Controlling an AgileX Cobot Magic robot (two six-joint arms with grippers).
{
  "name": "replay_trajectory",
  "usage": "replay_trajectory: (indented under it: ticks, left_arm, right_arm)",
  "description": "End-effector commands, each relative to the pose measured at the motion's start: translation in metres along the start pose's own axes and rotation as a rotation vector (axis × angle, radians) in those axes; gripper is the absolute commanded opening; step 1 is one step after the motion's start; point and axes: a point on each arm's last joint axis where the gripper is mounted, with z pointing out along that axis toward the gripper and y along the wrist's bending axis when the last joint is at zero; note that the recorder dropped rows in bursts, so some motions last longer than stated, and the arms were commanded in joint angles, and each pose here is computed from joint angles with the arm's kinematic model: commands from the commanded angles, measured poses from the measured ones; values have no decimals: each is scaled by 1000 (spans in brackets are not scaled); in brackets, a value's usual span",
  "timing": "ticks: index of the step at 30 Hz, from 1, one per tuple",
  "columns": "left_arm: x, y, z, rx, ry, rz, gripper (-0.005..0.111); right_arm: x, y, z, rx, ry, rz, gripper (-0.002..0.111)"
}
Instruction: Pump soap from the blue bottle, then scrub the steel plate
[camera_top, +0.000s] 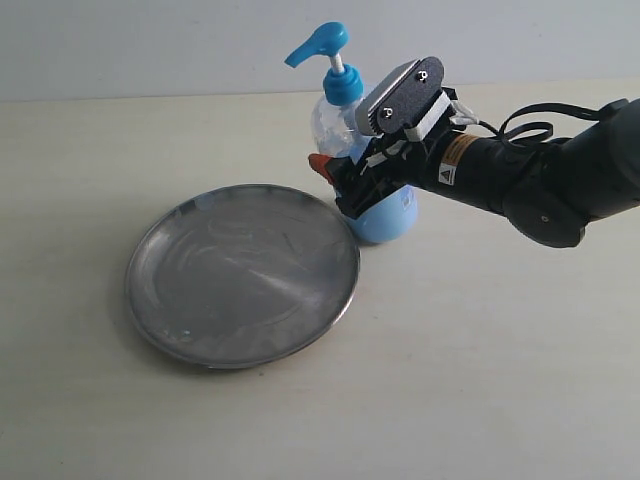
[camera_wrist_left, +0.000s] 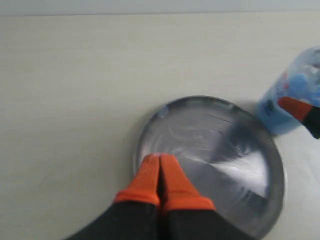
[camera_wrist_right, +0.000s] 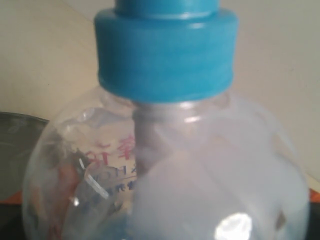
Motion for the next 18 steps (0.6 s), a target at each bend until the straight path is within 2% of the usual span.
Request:
replay_trajectory:
  ticks: [1,10,13,18]
  left_arm:
    - [-15,-11,13,139,13,-7,0]
    - [-40,-20,35,274,82,19,0]
    - [-46,-29,41,313,100,82,0]
    - [-55,-55,59,372,136,177,0]
  right_arm:
    - [-6,1,-1,-15,-28,-22,0]
    - [-6,1,-1,-16,-28,-32,0]
    - [-6,1,-1,-16,-28,-32,0]
    - [-6,1,-1,-16,-28,-32,0]
